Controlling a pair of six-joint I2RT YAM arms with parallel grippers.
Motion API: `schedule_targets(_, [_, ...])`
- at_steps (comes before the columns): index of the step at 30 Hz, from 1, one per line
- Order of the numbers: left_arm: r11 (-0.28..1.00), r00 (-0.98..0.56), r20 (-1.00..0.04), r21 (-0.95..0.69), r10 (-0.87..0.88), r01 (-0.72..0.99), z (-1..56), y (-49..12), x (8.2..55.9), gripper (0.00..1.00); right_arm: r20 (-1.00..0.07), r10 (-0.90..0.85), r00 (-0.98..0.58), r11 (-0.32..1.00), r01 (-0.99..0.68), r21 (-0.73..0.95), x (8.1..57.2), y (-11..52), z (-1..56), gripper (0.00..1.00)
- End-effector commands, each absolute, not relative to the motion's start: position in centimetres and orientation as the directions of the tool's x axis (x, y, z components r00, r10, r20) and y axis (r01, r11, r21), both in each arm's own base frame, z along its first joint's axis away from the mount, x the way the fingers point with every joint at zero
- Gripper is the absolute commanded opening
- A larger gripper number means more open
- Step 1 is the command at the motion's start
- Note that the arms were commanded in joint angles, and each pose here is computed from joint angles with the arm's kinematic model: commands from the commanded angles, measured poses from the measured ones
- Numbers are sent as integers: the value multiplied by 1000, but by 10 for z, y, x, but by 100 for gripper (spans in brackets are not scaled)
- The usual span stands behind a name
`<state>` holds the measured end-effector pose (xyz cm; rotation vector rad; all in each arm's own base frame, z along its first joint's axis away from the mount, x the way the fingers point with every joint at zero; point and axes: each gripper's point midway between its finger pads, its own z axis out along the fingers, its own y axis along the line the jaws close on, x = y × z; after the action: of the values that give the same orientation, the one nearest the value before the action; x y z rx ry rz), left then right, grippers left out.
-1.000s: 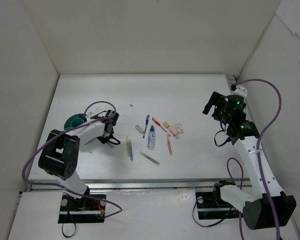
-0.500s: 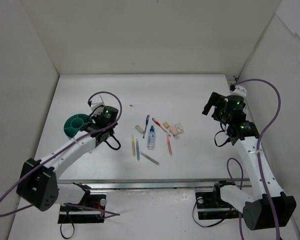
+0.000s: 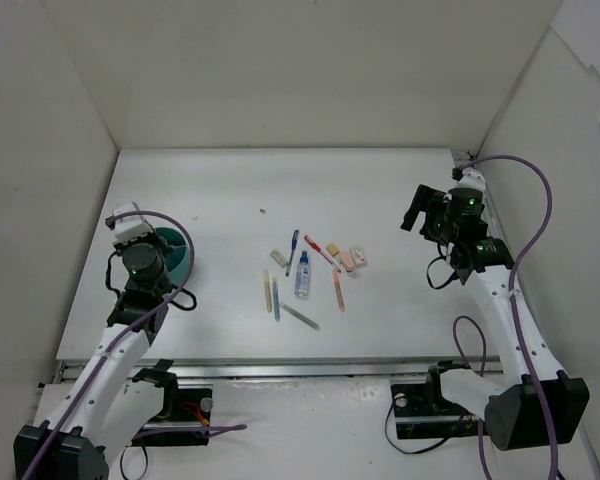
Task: Sort the stationery into containers
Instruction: Place the pen in the storage box.
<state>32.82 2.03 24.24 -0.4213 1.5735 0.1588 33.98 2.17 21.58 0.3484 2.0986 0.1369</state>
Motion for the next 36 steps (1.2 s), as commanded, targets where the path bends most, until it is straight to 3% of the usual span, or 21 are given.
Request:
schedule_targets(1, [898, 136, -978, -197, -155, -393, 280, 41, 326, 0, -863, 293, -412, 955, 160, 248, 356, 21, 242, 98])
schedule_targets(17, [717, 151, -943, -323, -295, -618, 208, 94, 302, 0, -862, 292, -414, 956, 153, 251, 357, 23, 241, 98])
schedule_targets(36, [621, 169, -919, -367, -355, -693, 206, 106, 321, 0, -861, 288, -420, 957, 163, 241, 358, 21, 237, 98])
